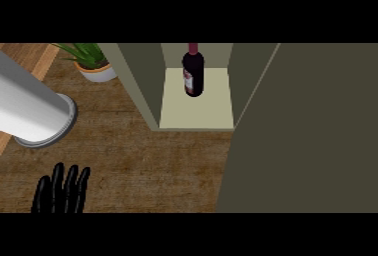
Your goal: Pick up the wine, place it into the cabinet and close the cabinet
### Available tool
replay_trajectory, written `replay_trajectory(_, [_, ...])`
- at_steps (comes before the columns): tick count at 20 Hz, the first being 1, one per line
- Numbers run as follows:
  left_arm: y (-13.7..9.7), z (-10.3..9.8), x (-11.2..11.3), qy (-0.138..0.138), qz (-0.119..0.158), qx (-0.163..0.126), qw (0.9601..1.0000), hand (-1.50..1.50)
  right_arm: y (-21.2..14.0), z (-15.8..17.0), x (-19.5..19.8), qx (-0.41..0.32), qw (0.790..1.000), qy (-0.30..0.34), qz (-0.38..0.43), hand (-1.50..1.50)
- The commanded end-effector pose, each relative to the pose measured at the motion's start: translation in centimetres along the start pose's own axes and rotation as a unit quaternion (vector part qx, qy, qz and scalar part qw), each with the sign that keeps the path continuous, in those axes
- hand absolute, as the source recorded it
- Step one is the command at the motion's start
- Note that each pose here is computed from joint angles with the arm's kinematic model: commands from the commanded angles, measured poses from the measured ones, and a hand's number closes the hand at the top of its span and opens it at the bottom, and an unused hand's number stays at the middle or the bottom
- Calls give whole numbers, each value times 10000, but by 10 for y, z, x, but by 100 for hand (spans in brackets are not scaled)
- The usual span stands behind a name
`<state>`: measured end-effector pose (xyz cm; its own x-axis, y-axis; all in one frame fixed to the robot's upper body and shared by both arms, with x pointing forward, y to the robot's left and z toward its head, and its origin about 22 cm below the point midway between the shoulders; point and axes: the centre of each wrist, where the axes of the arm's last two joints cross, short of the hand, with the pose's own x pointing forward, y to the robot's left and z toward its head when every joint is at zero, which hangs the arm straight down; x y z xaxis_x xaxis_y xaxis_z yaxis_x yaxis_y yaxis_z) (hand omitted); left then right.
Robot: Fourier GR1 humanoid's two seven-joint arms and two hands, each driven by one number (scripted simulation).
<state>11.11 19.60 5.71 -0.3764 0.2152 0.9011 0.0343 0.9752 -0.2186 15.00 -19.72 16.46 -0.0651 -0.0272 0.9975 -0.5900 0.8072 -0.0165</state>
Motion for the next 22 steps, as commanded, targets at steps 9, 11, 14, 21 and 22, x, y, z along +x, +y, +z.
replay_trajectory(9, [60,-15,20,-189,-114,294,9993,-150,57,17,32,1541,9861,-620,-16,150])
replay_trajectory(11, [63,-17,36,-136,-100,315,9994,-150,64,14,33,1445,9875,-600,-165,150])
replay_trajectory(14, [83,-20,40,-92,-253,316,9991,-150,84,11,29,1583,9857,-548,-195,150])
replay_trajectory(21, [109,-27,57,-29,-251,189,9995,-150,112,-4,28,1437,9876,-590,-209,150])
replay_trajectory(22, [107,-30,42,-34,-285,157,9995,-150,114,1,34,1401,9873,-706,-236,150])
